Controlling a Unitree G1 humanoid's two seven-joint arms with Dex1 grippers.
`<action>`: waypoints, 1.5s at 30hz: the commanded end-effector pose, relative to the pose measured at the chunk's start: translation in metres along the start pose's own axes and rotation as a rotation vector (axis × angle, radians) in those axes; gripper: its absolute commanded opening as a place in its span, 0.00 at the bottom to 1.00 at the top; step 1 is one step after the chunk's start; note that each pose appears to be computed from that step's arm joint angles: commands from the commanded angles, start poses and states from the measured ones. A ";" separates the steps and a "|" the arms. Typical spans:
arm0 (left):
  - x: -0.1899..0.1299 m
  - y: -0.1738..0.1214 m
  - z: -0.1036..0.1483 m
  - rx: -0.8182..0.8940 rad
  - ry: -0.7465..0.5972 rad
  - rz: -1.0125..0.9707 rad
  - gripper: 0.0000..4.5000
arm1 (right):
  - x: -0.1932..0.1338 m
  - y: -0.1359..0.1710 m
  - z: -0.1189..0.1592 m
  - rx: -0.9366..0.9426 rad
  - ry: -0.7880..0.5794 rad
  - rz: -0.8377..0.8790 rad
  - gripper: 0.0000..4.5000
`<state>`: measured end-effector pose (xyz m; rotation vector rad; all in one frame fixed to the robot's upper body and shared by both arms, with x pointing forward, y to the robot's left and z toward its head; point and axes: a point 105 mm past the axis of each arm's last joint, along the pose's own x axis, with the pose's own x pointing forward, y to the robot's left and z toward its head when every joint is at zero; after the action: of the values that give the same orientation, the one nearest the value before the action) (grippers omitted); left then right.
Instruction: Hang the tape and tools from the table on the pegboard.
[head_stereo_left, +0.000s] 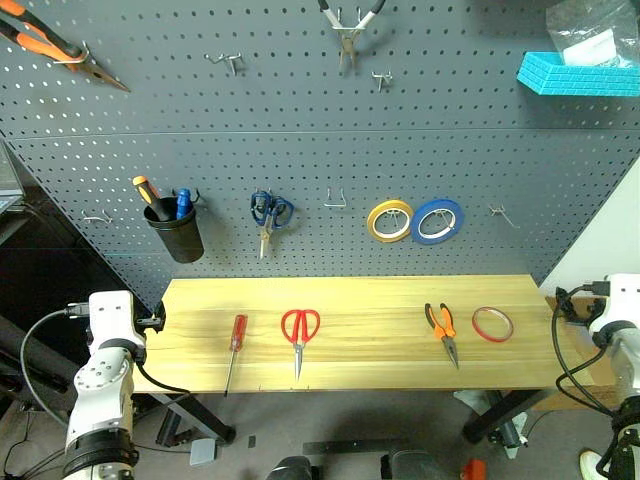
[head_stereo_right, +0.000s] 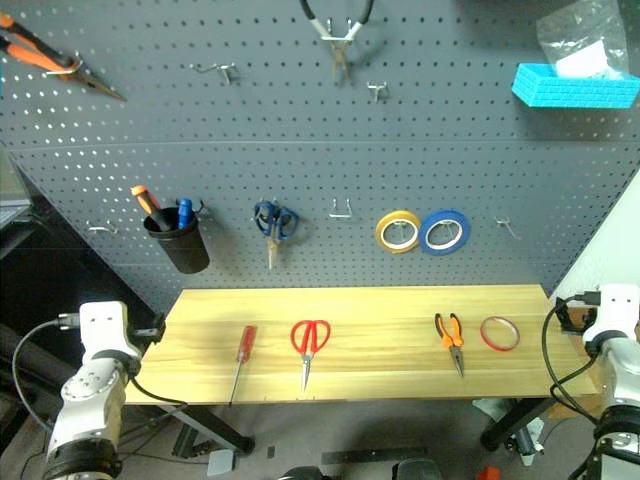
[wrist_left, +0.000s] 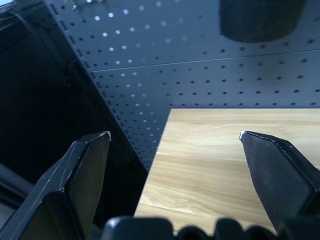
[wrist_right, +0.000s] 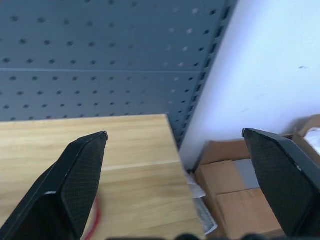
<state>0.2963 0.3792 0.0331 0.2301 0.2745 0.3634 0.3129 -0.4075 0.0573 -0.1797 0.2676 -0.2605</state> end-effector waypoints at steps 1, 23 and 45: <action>0.002 0.013 0.020 0.031 -0.062 0.035 0.99 | 0.004 -0.004 0.024 -0.008 -0.078 -0.010 1.00; -0.032 -0.134 0.075 0.175 -0.171 -0.456 0.99 | -0.016 0.096 -0.001 -0.115 0.119 0.436 1.00; -0.130 -0.268 0.134 0.409 -0.349 -1.417 0.99 | 0.031 0.116 -0.015 -0.199 0.454 0.487 1.00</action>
<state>0.3074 0.0684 0.1099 0.4217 0.1429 -1.1077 0.3637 -0.3042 0.0090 -0.2304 0.7768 0.2132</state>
